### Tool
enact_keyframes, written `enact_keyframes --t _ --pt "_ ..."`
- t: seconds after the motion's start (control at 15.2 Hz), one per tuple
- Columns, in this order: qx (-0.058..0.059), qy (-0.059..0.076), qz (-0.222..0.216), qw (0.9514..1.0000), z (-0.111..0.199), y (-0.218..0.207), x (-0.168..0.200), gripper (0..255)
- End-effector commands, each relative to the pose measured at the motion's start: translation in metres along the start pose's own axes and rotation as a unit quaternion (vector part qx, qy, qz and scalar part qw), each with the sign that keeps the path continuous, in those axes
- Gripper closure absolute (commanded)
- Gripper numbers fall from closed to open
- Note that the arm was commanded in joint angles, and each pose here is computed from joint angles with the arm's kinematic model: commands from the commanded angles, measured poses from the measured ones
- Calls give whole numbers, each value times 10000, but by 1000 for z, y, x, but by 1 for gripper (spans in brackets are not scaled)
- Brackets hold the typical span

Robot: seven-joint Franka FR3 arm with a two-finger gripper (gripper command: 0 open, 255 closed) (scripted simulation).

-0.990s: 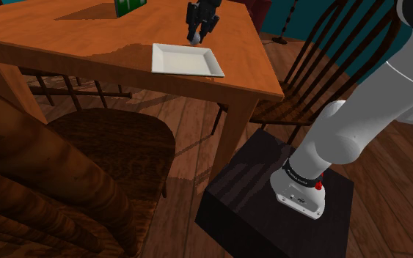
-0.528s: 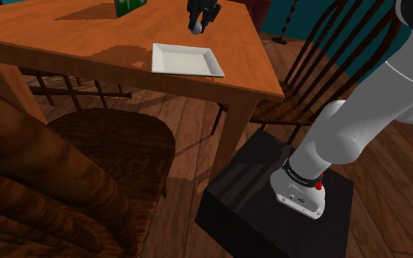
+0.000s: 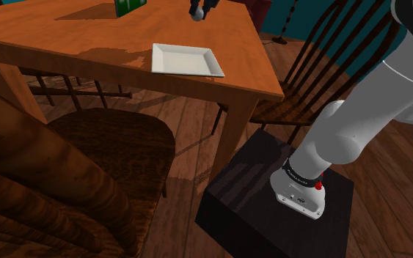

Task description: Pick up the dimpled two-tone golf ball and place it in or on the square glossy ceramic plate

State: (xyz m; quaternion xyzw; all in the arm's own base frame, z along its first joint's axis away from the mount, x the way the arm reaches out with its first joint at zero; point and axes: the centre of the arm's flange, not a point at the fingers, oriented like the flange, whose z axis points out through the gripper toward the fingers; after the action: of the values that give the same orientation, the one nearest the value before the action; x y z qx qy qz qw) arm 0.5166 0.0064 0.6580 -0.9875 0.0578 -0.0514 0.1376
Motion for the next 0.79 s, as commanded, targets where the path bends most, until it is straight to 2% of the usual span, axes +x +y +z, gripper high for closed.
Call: enact_keyframes --t 0.0,0.07,0.73 --pt "-1 -2 0 10000 -11 -2 1 255" --pt "-1 -2 0 10000 -12 -2 1 255" --pt "-1 -2 0 10000 7 -104 -81 255"
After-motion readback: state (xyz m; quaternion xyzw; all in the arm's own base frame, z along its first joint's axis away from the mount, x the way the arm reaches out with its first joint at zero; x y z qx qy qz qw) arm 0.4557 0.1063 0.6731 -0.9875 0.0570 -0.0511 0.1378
